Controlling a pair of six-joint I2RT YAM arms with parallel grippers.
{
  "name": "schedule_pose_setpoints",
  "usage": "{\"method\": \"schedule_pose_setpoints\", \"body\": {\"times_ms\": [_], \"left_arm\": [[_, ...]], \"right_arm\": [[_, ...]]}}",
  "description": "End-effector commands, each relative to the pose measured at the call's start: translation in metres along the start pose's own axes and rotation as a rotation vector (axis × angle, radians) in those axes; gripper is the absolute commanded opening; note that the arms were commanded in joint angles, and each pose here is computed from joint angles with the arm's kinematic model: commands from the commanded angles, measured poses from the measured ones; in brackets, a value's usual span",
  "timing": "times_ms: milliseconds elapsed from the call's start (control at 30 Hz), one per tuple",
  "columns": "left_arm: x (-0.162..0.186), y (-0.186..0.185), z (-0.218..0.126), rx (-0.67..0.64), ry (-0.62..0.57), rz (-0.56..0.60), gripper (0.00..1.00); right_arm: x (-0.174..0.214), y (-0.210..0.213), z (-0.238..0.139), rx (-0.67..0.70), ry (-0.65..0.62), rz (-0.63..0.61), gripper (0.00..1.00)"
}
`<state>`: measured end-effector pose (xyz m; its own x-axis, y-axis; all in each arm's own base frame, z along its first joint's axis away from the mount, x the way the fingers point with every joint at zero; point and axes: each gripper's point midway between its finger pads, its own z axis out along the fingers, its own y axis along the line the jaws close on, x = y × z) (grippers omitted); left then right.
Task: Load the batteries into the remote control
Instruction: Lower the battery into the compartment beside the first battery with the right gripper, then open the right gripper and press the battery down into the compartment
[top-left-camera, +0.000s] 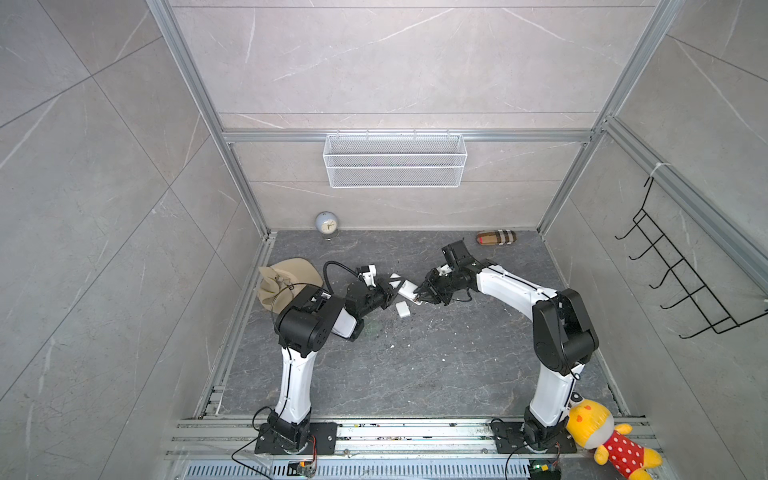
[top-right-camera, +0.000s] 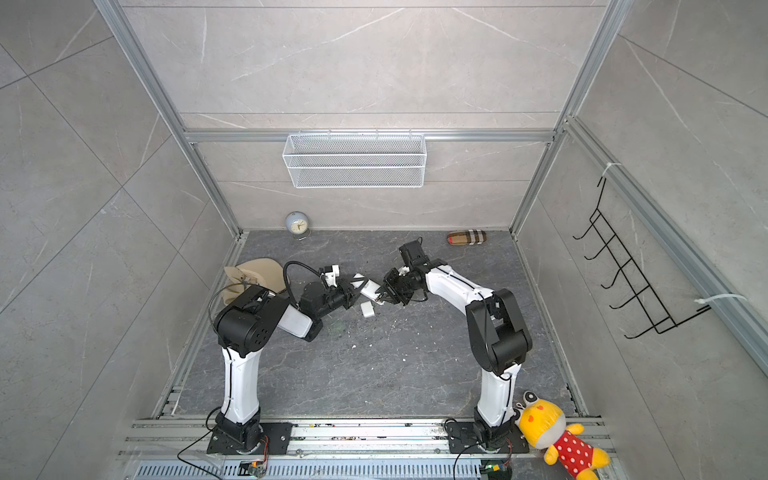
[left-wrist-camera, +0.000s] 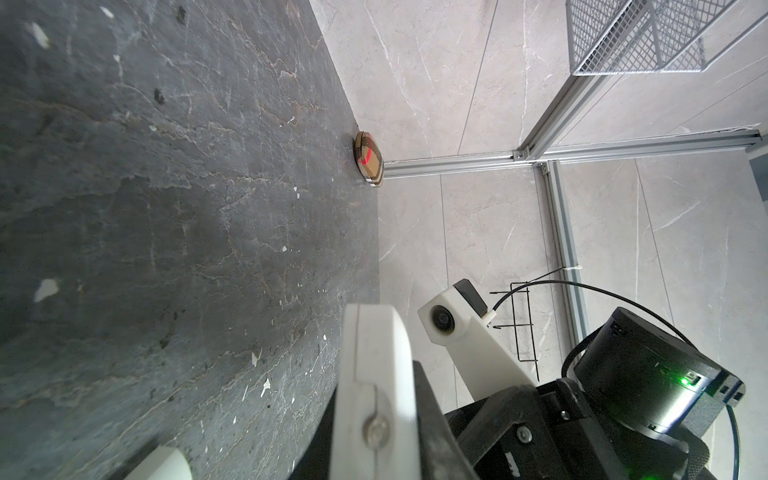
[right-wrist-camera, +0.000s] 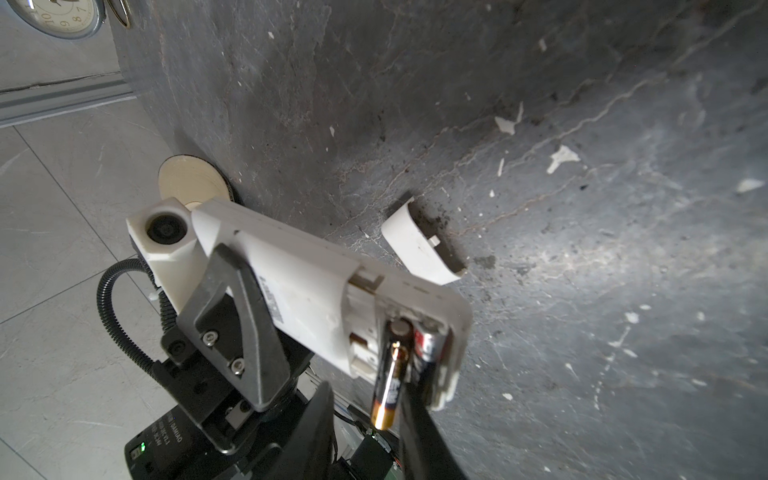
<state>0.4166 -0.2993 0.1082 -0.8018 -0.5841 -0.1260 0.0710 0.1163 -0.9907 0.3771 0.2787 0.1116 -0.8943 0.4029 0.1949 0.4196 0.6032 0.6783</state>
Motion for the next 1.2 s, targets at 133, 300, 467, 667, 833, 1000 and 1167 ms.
{"method": "schedule_pose_setpoints", "body": {"times_ms": [133, 300, 467, 667, 833, 1000, 1167], "left_arm": [[-0.011, -0.055, -0.001, 0.148, -0.013, -0.032, 0.0], [-0.014, -0.06, -0.003, 0.157, -0.004, -0.092, 0.0], [-0.017, -0.065, -0.014, 0.158, -0.01, -0.137, 0.0], [-0.013, -0.074, -0.017, 0.145, 0.034, -0.167, 0.0], [-0.007, -0.075, -0.02, 0.093, 0.071, -0.176, 0.0], [-0.005, -0.079, -0.026, 0.049, 0.091, -0.158, 0.0], [-0.005, -0.082, -0.029, 0.033, 0.103, -0.182, 0.0]], "right_arm": [[0.009, 0.004, -0.035, 0.026, -0.036, -0.074, 0.32], [0.016, 0.015, -0.06, 0.041, -0.067, -0.217, 0.35], [0.016, 0.026, -0.083, 0.071, -0.14, -0.51, 0.51], [0.004, 0.014, -0.074, 0.161, -0.227, -0.742, 0.85], [0.01, 0.024, -0.062, 0.108, -0.272, -0.823, 0.96], [0.017, 0.043, -0.059, 0.034, -0.289, -0.893, 0.99], [0.021, 0.05, -0.054, 0.02, -0.276, -0.932, 0.99]]}}
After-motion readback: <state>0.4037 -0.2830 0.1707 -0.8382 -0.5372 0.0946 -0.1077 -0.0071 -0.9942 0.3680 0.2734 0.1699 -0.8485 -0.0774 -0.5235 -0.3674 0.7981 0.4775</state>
